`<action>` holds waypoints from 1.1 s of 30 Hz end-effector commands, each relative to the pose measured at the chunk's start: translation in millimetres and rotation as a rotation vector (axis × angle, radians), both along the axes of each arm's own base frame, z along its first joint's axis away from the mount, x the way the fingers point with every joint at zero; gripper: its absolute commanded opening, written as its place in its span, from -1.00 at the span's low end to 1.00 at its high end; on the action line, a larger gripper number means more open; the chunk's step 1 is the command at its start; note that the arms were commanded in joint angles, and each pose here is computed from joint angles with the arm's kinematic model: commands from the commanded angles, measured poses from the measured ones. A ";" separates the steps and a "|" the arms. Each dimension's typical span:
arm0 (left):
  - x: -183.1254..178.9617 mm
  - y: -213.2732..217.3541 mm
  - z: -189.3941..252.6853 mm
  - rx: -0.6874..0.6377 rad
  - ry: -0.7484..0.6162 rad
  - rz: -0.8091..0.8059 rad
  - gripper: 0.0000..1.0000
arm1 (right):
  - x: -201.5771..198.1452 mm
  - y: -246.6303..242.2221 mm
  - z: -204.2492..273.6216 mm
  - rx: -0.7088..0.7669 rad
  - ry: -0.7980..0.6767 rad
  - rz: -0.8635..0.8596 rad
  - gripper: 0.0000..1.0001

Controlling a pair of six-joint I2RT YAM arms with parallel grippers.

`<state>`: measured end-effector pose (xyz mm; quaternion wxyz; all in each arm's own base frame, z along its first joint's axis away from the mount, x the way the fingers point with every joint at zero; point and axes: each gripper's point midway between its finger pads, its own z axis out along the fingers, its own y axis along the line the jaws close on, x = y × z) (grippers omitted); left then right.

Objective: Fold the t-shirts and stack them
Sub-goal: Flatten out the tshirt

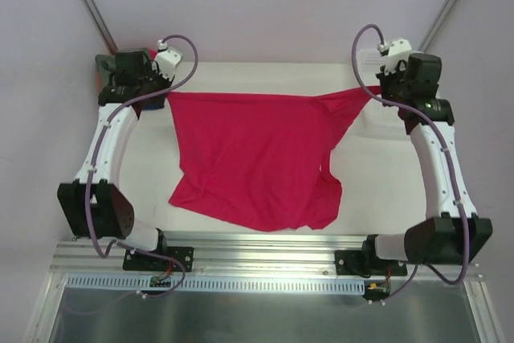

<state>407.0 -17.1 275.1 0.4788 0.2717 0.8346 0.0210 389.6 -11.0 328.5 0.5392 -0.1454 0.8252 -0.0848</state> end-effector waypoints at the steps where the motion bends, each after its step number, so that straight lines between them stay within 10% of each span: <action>1: 39.3 16.4 -16.0 0.021 -0.028 0.027 -1.00 | 27.9 5.8 -14.1 -0.042 0.006 0.039 -0.99; 9: 97.9 31.6 -55.4 0.038 0.044 0.089 -1.00 | 67.0 21.3 -63.1 -0.080 0.120 0.086 -0.99; 17: 81.0 28.3 -70.6 0.018 0.080 0.086 -1.00 | 44.9 38.5 -89.5 -0.084 0.176 0.129 -0.99; 25: 55.8 25.3 54.6 -0.035 -0.183 0.120 -1.00 | 11.3 14.8 24.7 -0.071 -0.067 0.034 -0.99; 33: -79.0 19.4 207.5 -0.081 -0.545 0.157 -1.00 | -125.8 -10.1 171.1 -0.015 -0.430 -0.077 -0.99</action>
